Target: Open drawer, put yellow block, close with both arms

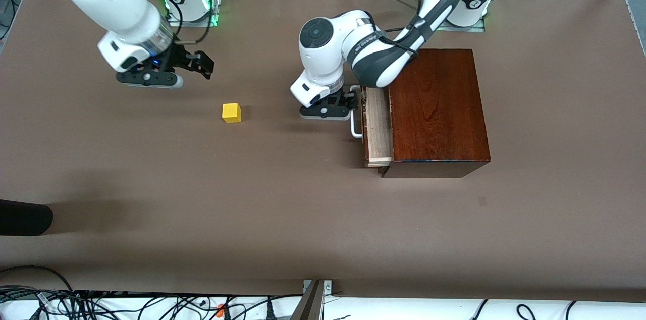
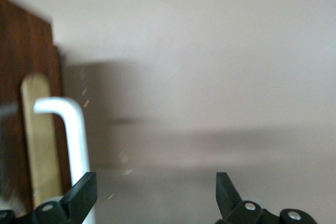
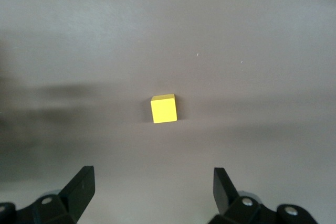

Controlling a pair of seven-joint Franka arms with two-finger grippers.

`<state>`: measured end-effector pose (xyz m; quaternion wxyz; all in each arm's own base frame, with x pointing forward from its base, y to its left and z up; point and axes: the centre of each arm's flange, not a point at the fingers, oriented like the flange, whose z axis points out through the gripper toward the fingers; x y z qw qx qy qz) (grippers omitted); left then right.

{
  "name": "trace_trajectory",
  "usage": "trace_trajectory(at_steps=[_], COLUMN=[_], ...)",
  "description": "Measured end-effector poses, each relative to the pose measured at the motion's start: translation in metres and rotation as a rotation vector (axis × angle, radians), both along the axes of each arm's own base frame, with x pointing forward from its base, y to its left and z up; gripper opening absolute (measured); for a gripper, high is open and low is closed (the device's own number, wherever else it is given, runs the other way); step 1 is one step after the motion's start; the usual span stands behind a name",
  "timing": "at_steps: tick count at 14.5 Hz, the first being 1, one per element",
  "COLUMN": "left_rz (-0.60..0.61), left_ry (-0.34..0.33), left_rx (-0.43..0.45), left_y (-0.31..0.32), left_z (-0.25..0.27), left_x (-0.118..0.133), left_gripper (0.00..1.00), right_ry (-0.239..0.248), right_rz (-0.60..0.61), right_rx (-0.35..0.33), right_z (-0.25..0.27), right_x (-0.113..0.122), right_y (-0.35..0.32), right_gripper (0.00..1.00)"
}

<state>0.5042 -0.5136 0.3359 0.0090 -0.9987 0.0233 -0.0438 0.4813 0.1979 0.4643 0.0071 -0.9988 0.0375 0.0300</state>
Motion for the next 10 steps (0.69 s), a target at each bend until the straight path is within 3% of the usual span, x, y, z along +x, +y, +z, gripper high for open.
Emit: trace_trajectory(at_steps=[5, 10], left_rz=[0.001, 0.001], left_ry=[-0.008, 0.001], left_rx=[-0.029, 0.018], left_y=[-0.007, 0.014], left_z=[0.006, 0.028], left_x=[0.005, 0.022], left_gripper=[1.0, 1.0], right_ry=[-0.057, -0.101], right_rz=[0.024, 0.021], right_rx=[-0.006, 0.043], right_z=[-0.095, -0.166], right_x=[-0.038, -0.05], right_y=[0.001, -0.004], right_gripper=[1.0, 1.0])
